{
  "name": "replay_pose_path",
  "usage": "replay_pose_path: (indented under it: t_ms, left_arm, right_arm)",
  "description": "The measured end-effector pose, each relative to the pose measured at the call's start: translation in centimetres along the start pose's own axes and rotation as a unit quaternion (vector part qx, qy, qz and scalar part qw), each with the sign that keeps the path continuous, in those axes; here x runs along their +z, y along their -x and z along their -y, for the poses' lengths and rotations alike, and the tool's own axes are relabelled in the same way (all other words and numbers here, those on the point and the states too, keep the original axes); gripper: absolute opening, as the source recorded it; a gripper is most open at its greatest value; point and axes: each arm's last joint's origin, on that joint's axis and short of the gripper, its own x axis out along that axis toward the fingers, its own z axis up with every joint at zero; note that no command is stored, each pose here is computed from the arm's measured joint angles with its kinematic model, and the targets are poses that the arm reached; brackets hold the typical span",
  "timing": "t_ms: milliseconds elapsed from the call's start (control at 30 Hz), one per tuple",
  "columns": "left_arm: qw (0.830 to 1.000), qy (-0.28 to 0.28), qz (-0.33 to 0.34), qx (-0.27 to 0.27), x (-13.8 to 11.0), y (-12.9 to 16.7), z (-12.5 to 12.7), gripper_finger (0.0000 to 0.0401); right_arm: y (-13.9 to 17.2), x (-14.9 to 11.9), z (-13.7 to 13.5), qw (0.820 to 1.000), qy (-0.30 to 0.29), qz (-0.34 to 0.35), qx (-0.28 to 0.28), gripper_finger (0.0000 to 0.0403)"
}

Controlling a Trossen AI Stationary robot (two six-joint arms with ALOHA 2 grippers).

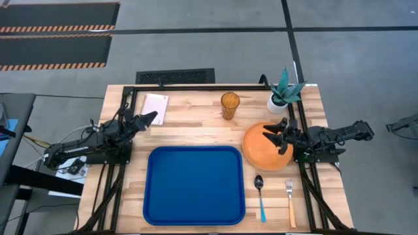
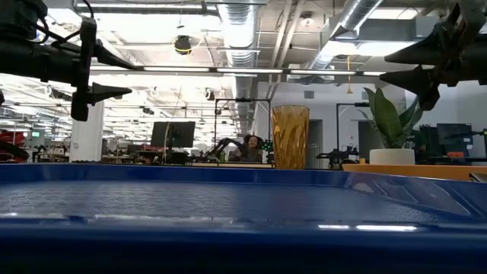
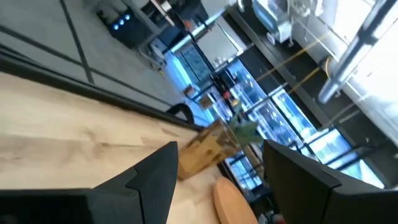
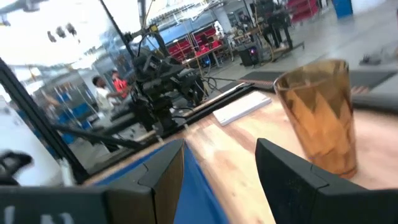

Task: Pick and place plate/cup/fork/spoon on tray
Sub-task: Put the orange glass cup on the top right of the blue tray

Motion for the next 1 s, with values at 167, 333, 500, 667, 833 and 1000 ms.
replay_pose_path:
  t_ms: [167, 333, 500, 667, 833, 1000]
  left_arm:
    - [1.000, 0.025, -0.001, -0.001, 0.0, 0.0, 0.0, 0.0224]
    - [1.000, 0.025, 0.000, -0.001, 0.0, 0.0, 0.0, 0.0224]
    - [1.000, 0.010, 0.014, 0.008, 0.1, 0.0, 0.0, 0.0224]
    - [0.997, 0.077, 0.021, -0.008, 0.3, 0.0, 0.2, 0.0224]
    - [0.984, 0.125, 0.039, -0.123, 1.5, 0.3, 2.1, 0.0224]
    - [0.962, 0.150, 0.090, -0.211, 3.0, 1.1, 3.7, 0.0224]
  right_arm:
    - [0.0, 0.1, 0.0, 0.999, -0.052, 0.003, 0.002, 0.0221]
    - [0.0, 0.2, -0.1, 0.992, -0.122, 0.012, 0.008, 0.0221]
    - [0.0, 0.3, -0.1, 0.991, -0.130, 0.017, 0.009, 0.0221]
    - [0.0, 0.5, 0.0, 0.982, -0.179, 0.046, -0.024, 0.0221]
    - [0.4, 3.0, -0.5, 0.952, -0.262, 0.160, 0.017, 0.0221]
    - [1.9, 8.7, -2.2, 0.951, -0.195, 0.230, 0.063, 0.0221]
